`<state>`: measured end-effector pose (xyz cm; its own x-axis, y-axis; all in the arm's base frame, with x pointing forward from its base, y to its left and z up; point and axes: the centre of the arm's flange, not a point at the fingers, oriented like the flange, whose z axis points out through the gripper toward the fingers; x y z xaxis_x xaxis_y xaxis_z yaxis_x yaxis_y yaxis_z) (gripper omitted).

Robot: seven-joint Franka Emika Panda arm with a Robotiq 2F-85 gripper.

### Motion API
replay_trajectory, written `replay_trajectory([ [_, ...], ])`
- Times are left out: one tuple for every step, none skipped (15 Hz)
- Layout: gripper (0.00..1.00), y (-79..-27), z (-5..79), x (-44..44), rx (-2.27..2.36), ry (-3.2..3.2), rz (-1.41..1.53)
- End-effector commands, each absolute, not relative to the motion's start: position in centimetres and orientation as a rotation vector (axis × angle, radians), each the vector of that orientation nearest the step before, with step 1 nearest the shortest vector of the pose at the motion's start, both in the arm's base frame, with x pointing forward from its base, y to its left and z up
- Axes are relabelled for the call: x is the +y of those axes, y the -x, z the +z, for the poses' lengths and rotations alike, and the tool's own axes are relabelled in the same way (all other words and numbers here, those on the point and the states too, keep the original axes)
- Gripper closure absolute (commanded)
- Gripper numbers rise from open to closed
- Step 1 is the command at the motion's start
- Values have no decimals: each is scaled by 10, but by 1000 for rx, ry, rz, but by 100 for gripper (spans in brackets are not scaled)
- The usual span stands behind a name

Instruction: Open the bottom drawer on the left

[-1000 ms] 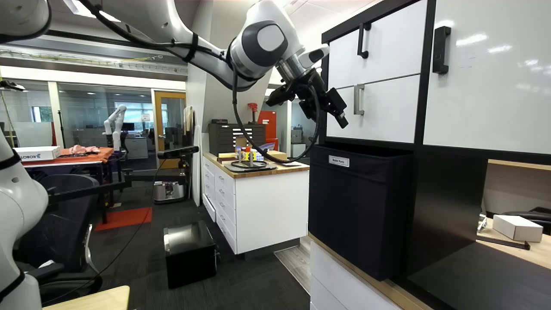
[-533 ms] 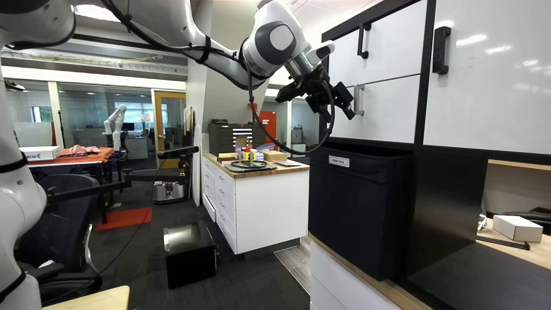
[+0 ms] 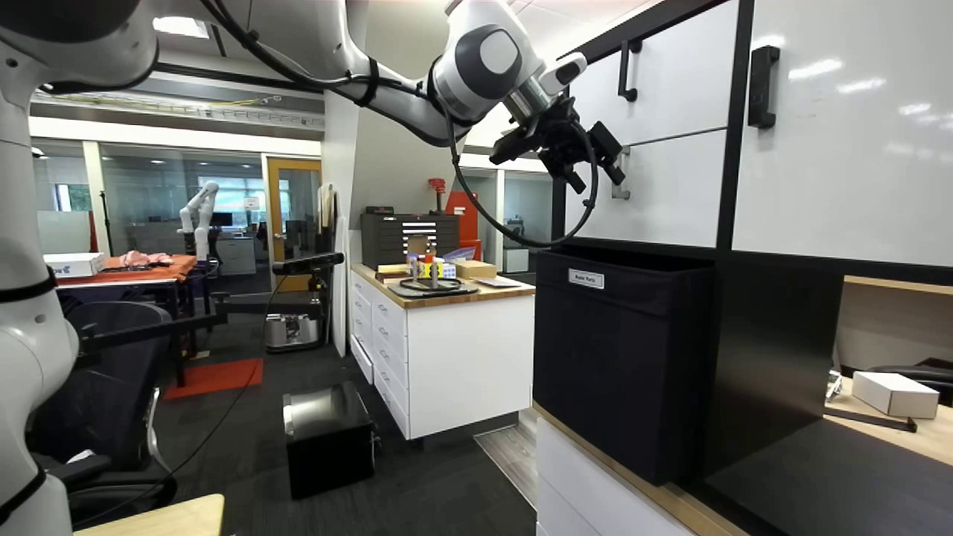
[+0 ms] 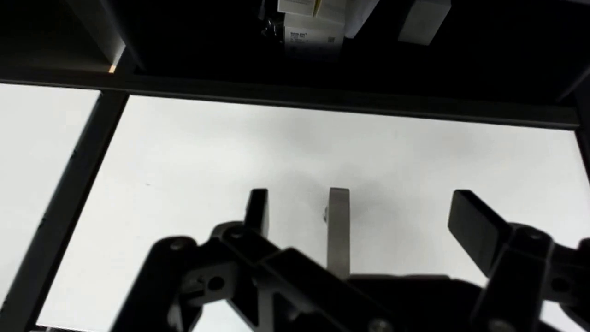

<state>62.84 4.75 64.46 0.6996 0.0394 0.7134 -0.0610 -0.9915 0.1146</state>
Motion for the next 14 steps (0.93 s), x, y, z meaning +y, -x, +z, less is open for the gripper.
replay_trajectory([
  [0, -648, 652, 44, -48, -2740, 1231],
  [0, -651, 652, 42, -52, -2739, 1236],
  [25, -654, 652, 40, -56, -2737, 1241],
  [26, -657, 649, 37, -51, -2735, 1246],
  [33, -660, 647, 35, -47, -2735, 1250],
  [40, -663, 646, 34, -45, -2740, 1250],
  [47, -664, 643, 34, -47, -2741, 1249],
  [53, -666, 642, 34, -48, -2743, 1245],
  [59, -667, 640, 34, -48, -2749, 1238],
  [66, -667, 637, 35, -45, -2760, 1226],
  [72, -666, 635, 37, -47, -2769, 1213],
  [80, -664, 633, 40, -42, -2779, 1204],
  [85, -662, 631, 44, -35, -2785, 1201],
  [93, -658, 630, 47, -30, -2786, 1203],
])
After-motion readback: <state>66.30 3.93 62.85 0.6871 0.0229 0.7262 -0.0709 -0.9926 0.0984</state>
